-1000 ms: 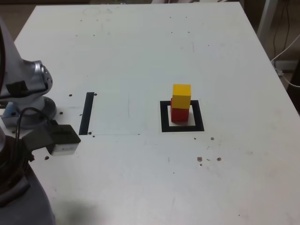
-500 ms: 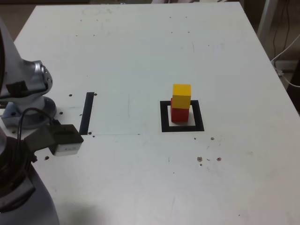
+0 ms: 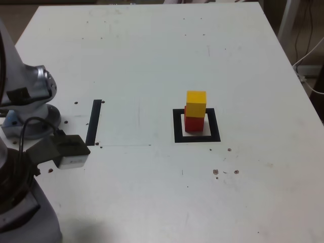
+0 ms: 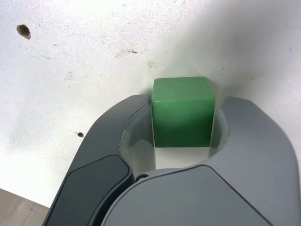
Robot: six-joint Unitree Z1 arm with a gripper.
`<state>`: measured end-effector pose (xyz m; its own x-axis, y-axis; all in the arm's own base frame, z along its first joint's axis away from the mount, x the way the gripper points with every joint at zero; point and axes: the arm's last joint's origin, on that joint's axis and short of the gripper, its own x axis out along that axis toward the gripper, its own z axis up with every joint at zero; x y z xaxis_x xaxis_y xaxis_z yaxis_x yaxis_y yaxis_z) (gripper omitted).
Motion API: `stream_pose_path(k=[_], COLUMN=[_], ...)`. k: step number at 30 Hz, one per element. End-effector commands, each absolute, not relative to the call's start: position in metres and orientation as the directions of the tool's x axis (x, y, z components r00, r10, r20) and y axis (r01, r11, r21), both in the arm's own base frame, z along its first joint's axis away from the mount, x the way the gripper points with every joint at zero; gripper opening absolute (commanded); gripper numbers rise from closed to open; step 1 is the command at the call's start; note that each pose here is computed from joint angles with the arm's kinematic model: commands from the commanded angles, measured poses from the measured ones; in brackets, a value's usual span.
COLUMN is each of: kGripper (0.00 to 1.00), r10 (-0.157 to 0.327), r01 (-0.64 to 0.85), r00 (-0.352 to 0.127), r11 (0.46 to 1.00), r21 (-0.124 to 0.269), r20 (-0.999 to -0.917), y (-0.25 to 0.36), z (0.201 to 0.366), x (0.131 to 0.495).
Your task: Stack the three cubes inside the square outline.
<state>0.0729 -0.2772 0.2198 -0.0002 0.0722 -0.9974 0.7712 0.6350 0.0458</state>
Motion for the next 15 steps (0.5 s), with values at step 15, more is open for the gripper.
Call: stream_pose_path(k=[15], kGripper=[0.28], r10=[0.232], r01=[0.696], r00=[-0.026], r11=[0.703], r21=[0.149], r20=[-0.9724], y=[-0.249], z=[0.281], x=[0.105])
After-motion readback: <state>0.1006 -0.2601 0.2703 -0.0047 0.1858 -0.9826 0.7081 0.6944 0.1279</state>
